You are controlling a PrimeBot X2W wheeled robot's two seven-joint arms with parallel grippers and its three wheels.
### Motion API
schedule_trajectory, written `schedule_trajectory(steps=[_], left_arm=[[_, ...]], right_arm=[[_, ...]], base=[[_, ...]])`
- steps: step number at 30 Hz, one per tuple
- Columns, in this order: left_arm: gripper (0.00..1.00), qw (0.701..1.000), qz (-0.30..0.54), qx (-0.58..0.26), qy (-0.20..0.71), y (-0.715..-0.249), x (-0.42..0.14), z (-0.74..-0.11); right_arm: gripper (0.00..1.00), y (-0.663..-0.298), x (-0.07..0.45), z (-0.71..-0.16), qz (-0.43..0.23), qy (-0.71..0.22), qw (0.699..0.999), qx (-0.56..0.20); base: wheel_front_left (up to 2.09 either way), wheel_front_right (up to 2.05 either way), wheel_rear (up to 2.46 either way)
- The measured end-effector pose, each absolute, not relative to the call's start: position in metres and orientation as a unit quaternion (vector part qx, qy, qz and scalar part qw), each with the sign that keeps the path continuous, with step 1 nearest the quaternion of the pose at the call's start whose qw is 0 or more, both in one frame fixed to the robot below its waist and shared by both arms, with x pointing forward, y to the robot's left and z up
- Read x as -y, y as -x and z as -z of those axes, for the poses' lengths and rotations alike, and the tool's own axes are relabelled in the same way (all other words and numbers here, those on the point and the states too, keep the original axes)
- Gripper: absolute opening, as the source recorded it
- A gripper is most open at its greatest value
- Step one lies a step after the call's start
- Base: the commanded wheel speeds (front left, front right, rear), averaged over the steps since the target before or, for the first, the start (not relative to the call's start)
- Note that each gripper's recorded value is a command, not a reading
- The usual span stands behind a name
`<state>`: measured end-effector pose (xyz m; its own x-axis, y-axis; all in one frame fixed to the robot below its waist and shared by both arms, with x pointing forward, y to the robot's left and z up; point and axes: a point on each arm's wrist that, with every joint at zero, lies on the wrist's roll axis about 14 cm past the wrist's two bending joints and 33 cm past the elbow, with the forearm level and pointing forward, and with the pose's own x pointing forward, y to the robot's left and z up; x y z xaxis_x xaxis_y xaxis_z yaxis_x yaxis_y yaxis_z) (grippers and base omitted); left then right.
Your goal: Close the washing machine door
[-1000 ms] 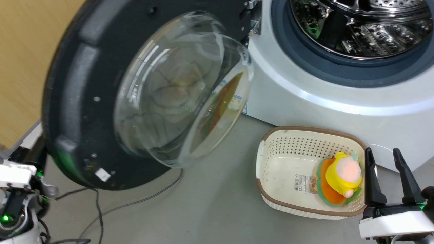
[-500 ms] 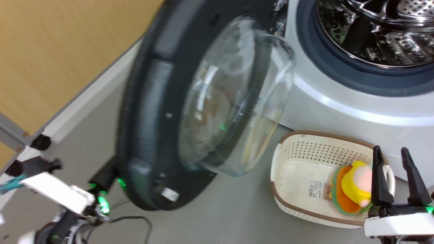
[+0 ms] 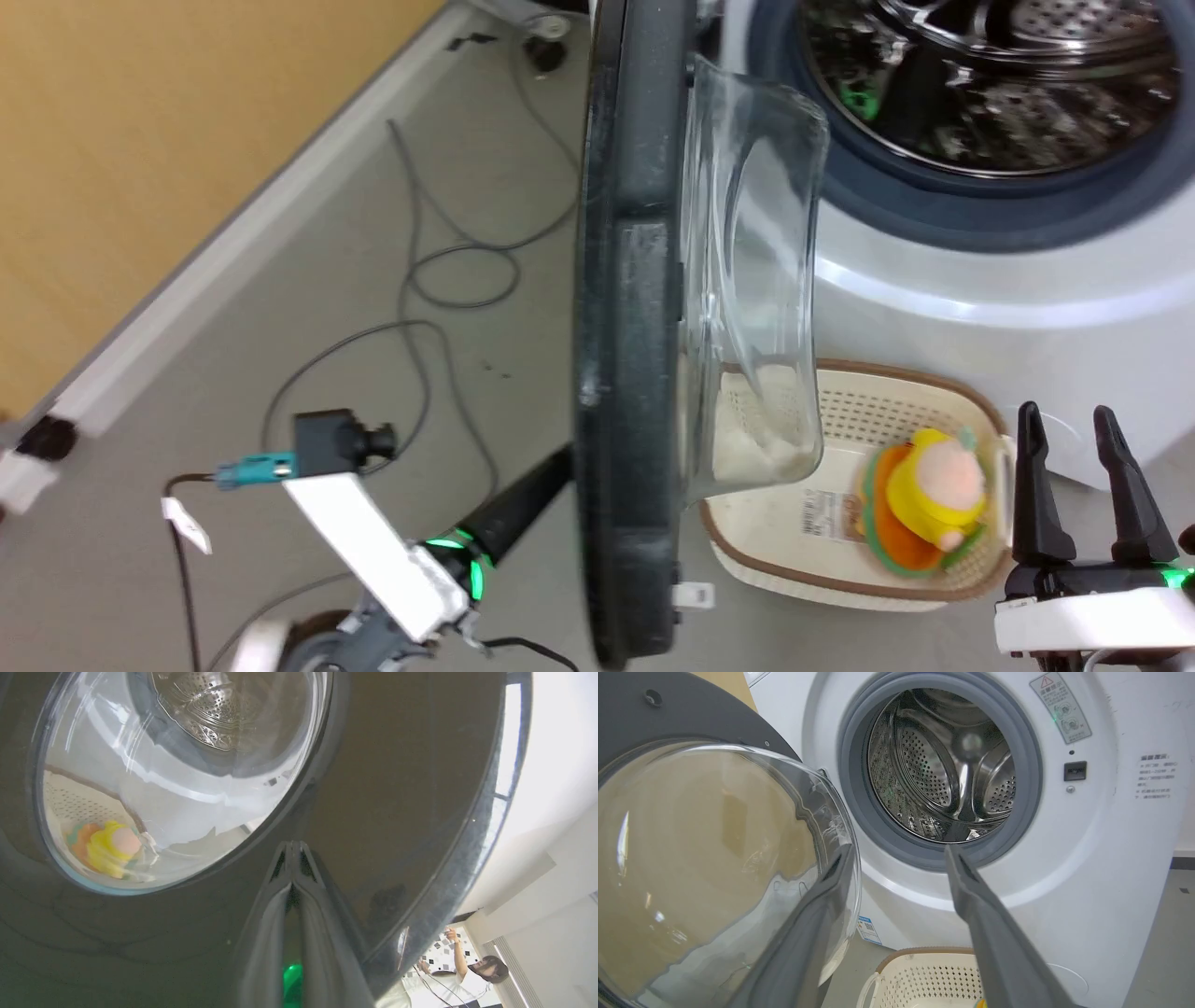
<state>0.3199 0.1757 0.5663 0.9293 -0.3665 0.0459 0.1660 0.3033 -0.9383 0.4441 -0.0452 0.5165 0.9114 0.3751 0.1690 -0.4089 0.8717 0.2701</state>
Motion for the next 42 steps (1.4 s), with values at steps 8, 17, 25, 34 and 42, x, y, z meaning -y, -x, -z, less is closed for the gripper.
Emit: schedule_trajectory(steps=[8, 17, 25, 34, 42], left_arm=[[0.0, 0.8, 0.213, -0.143, 0.542, -0.342, -0.114, -0.547], [0.0, 0.816, 0.257, -0.167, 0.49, -0.364, -0.054, -0.53], [0.0, 0.828, 0.253, -0.18, 0.466, -0.368, -0.033, -0.503], [0.0, 0.872, 0.236, -0.117, 0.413, -0.373, -0.06, -0.509], [0.0, 0.974, 0.095, -0.01, 0.206, -0.404, -0.165, -0.521]], right_arm=[[1.0, -0.438, 0.086, -0.519, -0.152, -0.141, 0.976, 0.064], [1.0, -0.429, 0.126, -0.519, -0.1, -0.135, 0.984, 0.068], [1.0, -0.425, 0.142, -0.517, -0.078, -0.131, 0.986, 0.068], [1.0, -0.418, 0.14, -0.518, -0.08, -0.135, 0.986, 0.064], [1.0, -0.415, 0.141, -0.543, -0.084, -0.115, 0.985, 0.099]], base=[[0.0, 0.0, 0.0], [0.0, 0.0, 0.0], [0.0, 0.0, 0.0], [0.0, 0.0, 0.0], [0.0, 0.0, 0.0]])
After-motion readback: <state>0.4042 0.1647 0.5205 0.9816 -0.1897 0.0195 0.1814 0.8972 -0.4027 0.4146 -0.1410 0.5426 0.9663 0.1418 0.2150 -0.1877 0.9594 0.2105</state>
